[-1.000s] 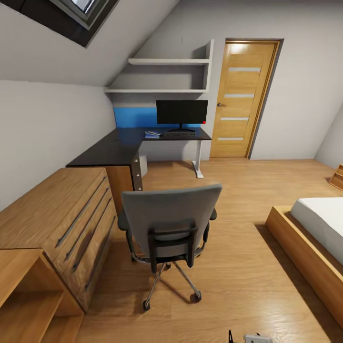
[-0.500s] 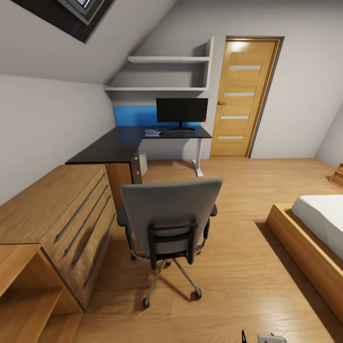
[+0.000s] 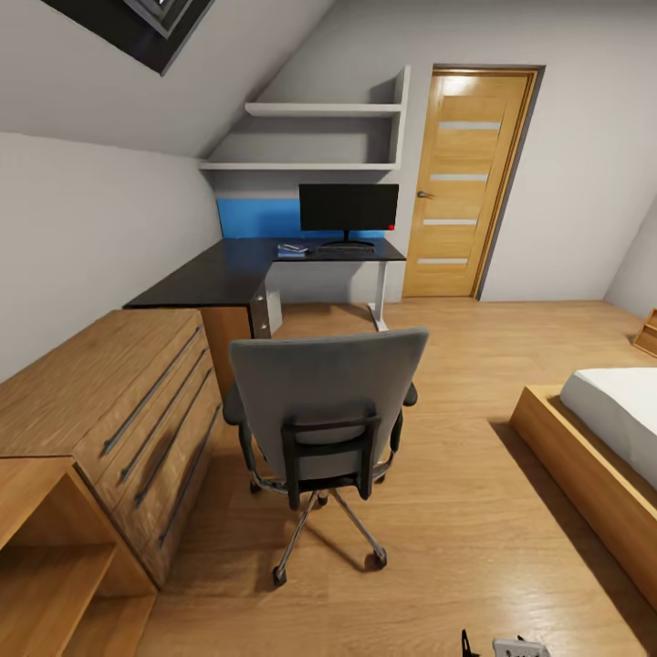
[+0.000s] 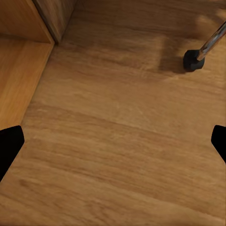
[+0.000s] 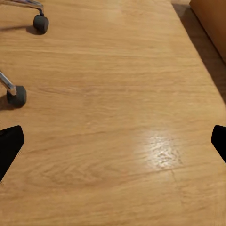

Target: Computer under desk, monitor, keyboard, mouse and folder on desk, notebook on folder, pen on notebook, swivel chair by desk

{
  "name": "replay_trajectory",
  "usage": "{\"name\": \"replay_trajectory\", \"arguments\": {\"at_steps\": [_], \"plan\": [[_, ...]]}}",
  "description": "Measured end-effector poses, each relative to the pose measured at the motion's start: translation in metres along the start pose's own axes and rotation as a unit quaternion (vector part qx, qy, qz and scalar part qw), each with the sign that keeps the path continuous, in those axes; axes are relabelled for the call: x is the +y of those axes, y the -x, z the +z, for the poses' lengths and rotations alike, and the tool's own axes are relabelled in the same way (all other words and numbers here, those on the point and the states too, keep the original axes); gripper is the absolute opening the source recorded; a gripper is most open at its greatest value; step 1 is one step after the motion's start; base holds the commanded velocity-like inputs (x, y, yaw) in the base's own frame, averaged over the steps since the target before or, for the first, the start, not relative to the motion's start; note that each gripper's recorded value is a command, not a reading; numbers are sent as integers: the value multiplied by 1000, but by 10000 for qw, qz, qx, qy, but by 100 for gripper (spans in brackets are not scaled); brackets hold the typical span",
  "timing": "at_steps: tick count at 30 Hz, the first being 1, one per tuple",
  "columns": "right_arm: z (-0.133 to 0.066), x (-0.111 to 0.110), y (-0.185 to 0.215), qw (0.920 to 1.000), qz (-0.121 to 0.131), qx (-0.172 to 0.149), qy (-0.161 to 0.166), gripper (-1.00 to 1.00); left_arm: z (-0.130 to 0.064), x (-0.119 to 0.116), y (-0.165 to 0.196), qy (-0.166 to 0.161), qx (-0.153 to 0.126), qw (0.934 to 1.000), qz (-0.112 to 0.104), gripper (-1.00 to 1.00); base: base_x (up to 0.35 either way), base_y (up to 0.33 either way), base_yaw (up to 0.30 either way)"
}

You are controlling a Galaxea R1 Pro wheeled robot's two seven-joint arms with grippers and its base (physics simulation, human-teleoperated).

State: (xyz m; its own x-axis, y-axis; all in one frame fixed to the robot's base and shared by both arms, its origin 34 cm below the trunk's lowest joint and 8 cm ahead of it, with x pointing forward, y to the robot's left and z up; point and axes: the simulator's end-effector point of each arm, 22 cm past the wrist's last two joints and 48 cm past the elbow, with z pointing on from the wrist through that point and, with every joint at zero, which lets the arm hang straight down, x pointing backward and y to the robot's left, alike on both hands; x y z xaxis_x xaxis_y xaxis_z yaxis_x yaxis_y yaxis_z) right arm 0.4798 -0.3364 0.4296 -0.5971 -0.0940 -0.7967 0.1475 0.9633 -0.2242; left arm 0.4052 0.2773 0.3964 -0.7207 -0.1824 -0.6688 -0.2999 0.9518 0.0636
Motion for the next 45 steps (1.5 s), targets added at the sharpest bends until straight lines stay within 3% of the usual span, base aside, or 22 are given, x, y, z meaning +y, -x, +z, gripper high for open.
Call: {"name": "replay_trajectory", "arguments": {"at_steps": [3, 4, 5, 6, 7, 8, 9, 13, 18, 27, 32, 37, 45], "plan": [[2, 9, -2, 10000, 52, -64, 47, 100, 3, -1, -7, -6, 42, 10000, 6, 100, 0, 0, 0], [10, 35, 36, 9977, 335, -533, 241, 100, 9, -34, -5, -231, 692, 9973, 90, 100, 0, 0, 0], [15, 39, 49, 9965, 446, -667, 252, 100, 19, -56, 64, -425, 191, 9989, -63, 100, 0, 0, 0], [18, 42, 55, 9958, 487, -723, 261, 100, 21, -61, 74, -463, 155, 9988, -79, 100, 0, 0, 0], [36, 69, 87, 9951, 584, -646, 470, 100, 22, -101, 91, -717, 445, 9964, -115, 100, 0, 0, 0], [55, 83, 140, 9922, 651, -891, 583, 100, 36, -130, 162, -890, 63, 9959, -172, 100, 0, 0, 0], [56, 93, 135, 9931, 643, -713, 674, 100, 39, -143, 174, -969, 92, 9951, -159, 100, 0, 0, 0], [65, 119, 157, 9925, 599, -523, 925, 100, 42, -174, 183, -1167, 321, 9926, -88, 100, 0, 0, 0], [66, 156, 162, 9893, 577, -342, 1296, 100, 51, -181, 188, -1241, 349, 9917, -14, 100, 0, 0, 0], [70, 178, 125, 9851, 449, -104, 1656, 100, 65, -181, 157, -1224, 512, 9911, 81, 100, 0, 0, 0], [73, 182, 122, 9844, 486, -238, 1675, 100, 69, -188, 149, -1283, 435, 9905, 226, 100, 0, 0, 0], [75, 182, 130, 9825, 640, -629, 1632, 100, 73, -196, 151, -1349, 158, 9903, 278, 100, 0, 0, 29], [84, 175, 119, 9871, 748, -722, 1216, 100, 83, -196, 140, -1336, 84, 9906, 274, 100, 0, 0, 137]]}}
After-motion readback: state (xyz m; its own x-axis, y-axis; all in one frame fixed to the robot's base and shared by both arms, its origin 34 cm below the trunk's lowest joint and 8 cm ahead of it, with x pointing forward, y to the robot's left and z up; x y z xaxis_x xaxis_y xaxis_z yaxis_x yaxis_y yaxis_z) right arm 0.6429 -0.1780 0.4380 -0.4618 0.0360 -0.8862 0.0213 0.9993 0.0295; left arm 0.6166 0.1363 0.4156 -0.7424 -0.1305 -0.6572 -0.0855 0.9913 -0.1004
